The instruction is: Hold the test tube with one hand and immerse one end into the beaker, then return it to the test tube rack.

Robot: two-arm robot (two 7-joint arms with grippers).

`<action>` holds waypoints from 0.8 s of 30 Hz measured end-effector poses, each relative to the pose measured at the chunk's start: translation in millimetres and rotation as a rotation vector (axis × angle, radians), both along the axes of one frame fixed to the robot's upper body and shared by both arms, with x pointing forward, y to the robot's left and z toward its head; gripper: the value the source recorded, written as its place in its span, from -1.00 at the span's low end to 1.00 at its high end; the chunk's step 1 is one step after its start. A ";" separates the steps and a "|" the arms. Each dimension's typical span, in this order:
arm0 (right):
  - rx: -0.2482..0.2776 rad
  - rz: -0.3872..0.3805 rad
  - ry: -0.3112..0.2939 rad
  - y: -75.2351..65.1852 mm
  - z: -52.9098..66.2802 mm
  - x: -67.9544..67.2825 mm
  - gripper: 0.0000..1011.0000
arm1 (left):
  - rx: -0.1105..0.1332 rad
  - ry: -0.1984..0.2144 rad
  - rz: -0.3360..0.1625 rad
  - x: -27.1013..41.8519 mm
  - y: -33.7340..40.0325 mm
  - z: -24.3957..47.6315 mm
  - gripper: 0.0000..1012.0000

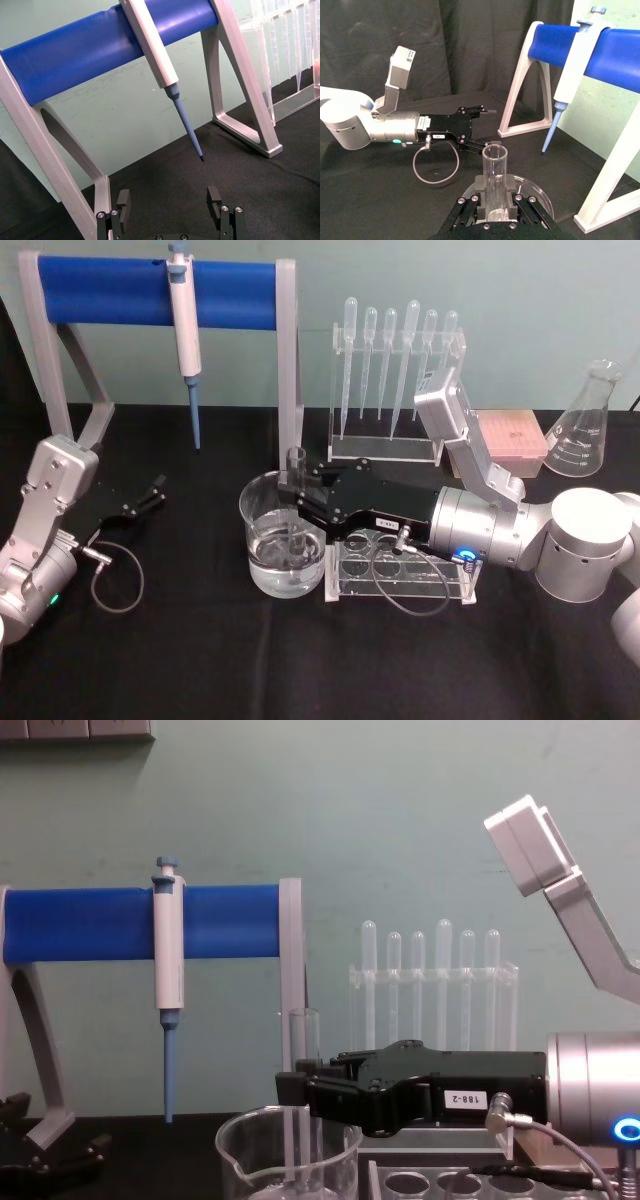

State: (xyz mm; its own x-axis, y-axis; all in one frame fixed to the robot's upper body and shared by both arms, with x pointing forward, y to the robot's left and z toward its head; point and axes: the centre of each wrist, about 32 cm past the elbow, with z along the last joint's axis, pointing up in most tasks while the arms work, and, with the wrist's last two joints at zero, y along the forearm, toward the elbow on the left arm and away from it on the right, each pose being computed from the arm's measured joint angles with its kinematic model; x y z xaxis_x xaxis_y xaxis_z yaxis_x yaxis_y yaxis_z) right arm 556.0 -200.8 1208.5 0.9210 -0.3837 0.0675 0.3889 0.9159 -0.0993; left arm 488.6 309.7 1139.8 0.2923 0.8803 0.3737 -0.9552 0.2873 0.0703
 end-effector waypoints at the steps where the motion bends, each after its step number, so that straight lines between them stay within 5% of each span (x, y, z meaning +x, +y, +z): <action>1: 0.000 0.000 0.000 0.0 0.0 0.0 -0.55 | 0.000 0.000 0.000 0.0 0.0 0.0 0.98; 24: 0.000 0.000 0.000 0.0 0.0 0.0 -0.55 | 0.000 0.000 0.000 0.0 0.0 0.0 0.98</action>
State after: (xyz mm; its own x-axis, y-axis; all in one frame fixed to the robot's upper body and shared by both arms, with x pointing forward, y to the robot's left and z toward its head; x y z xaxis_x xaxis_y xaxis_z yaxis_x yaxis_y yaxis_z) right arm 556.1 -200.8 1208.5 0.9210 -0.3838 0.0675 0.3889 0.9159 -0.0993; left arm 488.6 309.7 1139.8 0.2923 0.8803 0.3737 -0.9552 0.2874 0.0703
